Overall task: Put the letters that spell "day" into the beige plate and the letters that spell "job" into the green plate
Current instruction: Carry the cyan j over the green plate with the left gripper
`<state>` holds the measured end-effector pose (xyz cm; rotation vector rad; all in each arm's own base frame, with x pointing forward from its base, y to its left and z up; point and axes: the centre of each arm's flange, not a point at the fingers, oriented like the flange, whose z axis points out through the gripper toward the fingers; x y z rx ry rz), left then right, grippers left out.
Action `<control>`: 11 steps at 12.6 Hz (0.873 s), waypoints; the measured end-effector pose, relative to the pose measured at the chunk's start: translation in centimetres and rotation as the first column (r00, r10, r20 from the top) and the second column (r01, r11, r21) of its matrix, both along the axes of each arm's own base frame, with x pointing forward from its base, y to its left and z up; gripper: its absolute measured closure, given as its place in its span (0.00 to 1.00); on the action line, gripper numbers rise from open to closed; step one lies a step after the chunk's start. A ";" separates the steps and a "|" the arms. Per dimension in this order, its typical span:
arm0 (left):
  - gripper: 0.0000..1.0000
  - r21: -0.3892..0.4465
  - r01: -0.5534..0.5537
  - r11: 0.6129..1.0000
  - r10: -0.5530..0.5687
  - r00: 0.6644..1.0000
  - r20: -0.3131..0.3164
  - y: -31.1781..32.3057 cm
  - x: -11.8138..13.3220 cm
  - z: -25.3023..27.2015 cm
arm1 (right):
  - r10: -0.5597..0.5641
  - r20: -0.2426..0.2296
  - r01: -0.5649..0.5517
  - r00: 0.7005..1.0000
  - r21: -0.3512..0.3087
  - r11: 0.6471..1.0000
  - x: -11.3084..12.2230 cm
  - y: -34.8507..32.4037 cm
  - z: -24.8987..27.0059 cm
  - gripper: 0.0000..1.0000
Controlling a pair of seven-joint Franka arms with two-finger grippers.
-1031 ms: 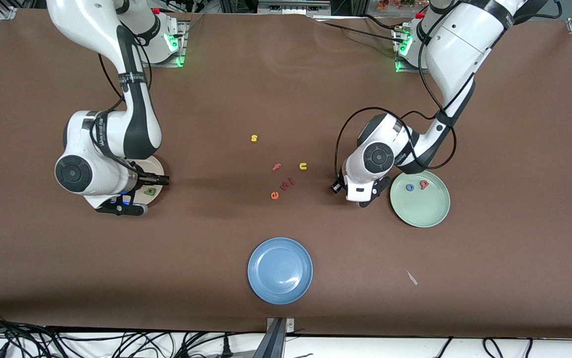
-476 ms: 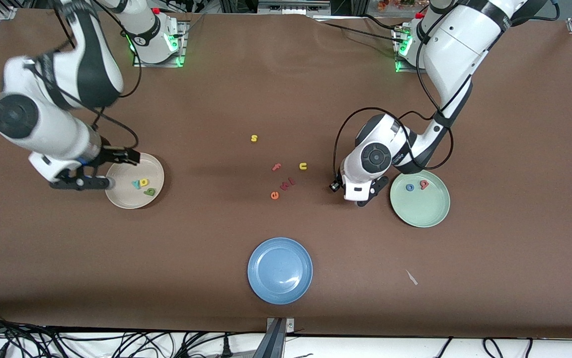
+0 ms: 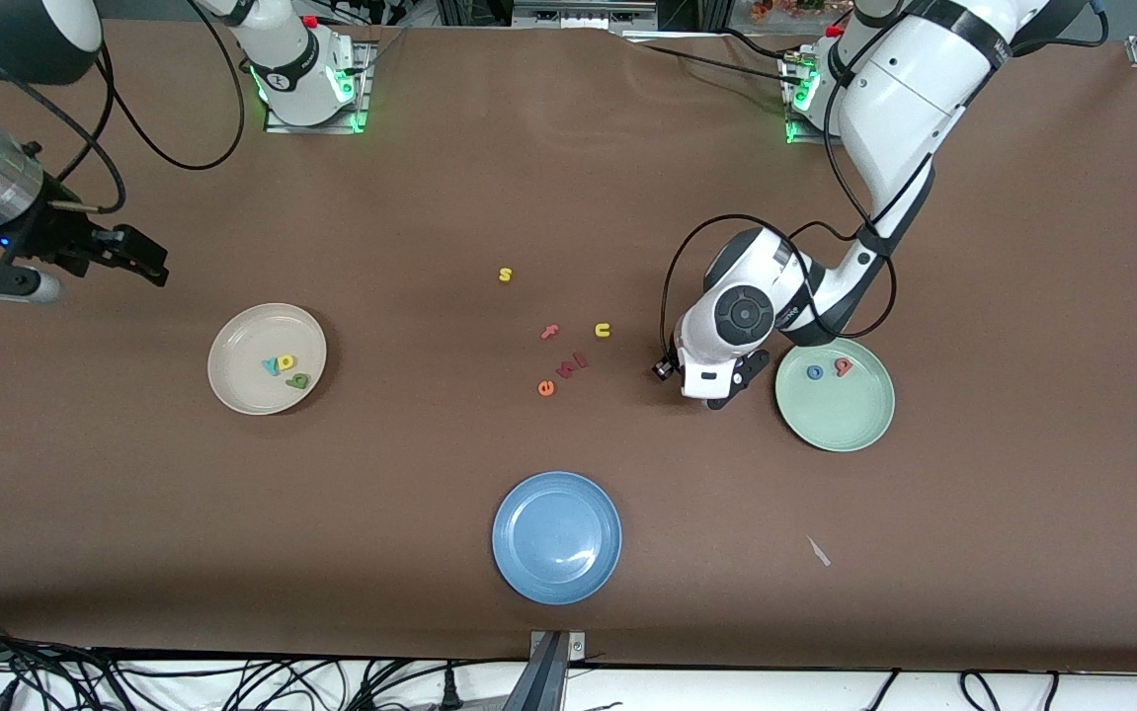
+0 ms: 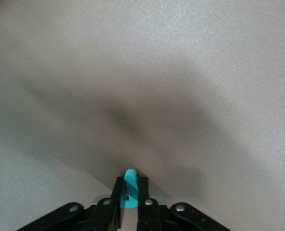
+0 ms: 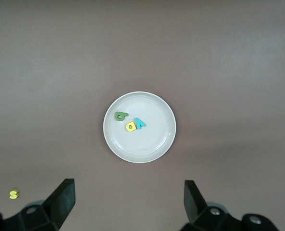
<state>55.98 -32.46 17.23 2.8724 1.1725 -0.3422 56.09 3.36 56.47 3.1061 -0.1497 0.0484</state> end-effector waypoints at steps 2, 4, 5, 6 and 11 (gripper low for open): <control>0.89 -0.001 -0.001 1.000 0.001 1.000 0.002 0.0 0.1 0.1 | 0.009 0.002 -0.009 1.000 0.000 1.000 -0.3 0.5 1.9 0.00; 0.89 0.000 -0.004 1.000 0.004 1.000 0.014 0.2 0.6 1.0 | 0.033 -0.014 -0.033 0.999 -0.001 0.999 -0.4 0.4 2.2 0.00; 0.89 0.008 0.003 1.000 -0.003 1.000 0.016 0.5 1.0 2.0 | 0.044 -0.027 -0.044 0.999 -0.002 0.999 -0.6 0.2 2.1 0.00; 0.89 0.017 0.023 1.000 -0.023 1.000 0.017 1.0 1.4 3.3 | 0.047 -0.028 -0.048 0.998 -0.002 0.999 -0.6 0.0 2.1 0.00; 0.89 0.012 0.229 0.973 -0.229 0.970 0.075 7.6 4.7 9.9 | 0.051 -0.034 -0.051 0.998 -0.002 0.999 -0.6 -0.3 2.2 0.00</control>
